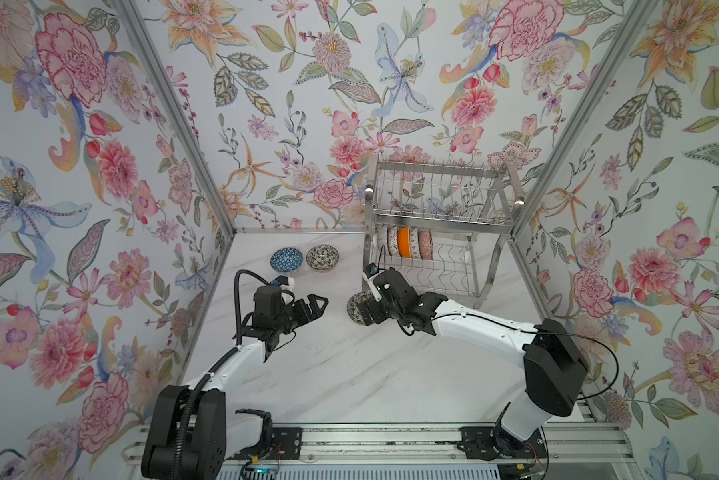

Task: Load the bowls into the dish rack
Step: 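Set the leaf bowl on the table, open the left gripper and withdraw, then close the right gripper on the leaf bowl rim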

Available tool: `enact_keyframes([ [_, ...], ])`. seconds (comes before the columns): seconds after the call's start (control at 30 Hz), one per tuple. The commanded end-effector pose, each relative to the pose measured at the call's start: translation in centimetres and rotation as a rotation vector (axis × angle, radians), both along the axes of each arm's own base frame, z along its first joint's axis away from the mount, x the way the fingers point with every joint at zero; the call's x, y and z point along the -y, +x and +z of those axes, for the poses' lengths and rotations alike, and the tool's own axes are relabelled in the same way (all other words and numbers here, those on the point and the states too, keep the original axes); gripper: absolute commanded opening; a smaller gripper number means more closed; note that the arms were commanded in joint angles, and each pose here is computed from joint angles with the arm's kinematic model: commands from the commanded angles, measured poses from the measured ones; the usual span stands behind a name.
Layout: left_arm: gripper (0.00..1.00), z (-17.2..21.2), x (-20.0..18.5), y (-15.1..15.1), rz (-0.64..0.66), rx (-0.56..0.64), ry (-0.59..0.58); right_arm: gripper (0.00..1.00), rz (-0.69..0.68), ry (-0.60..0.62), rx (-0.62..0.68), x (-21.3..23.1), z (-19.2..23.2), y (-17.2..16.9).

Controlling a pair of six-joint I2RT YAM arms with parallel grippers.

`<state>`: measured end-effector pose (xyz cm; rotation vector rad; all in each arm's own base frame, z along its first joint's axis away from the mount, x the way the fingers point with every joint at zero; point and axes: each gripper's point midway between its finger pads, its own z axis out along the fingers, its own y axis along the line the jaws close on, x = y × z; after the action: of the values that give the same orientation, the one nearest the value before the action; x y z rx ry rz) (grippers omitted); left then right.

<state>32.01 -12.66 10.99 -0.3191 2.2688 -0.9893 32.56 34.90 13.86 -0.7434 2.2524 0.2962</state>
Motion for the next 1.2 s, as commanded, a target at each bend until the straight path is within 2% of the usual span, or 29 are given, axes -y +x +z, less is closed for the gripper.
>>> enact_keyframes([
  [0.0, 0.99, 2.5, 1.2, -0.3, -0.034, 0.084, -0.151, 0.97, -0.004, 0.034, -0.089, -1.8, -1.4, -0.3],
  [0.43, 0.99, 0.4, 0.5, -1.8, -0.020, 0.046, -0.178, 0.71, 0.046, 0.005, -0.180, -6.1, -5.4, -0.1],
  [0.67, 0.99, 0.0, 0.1, -1.9, -0.019, 0.038, -0.162, 0.56, 0.039, -0.042, -0.213, -6.2, -7.6, -0.1],
  [0.83, 0.99, 0.0, 0.1, -1.9, -0.022, 0.034, -0.159, 0.41, 0.031, -0.073, -0.222, -5.9, -8.4, -0.2],
  [0.97, 0.99, -0.2, 0.0, -1.9, -0.022, 0.028, -0.146, 0.34, 0.039, -0.087, -0.222, -6.0, -8.7, -0.6],
  [1.17, 0.99, -0.2, -0.1, -1.8, -0.015, 0.028, -0.138, 0.15, 0.050, -0.111, -0.213, -5.7, -8.4, -1.2],
])
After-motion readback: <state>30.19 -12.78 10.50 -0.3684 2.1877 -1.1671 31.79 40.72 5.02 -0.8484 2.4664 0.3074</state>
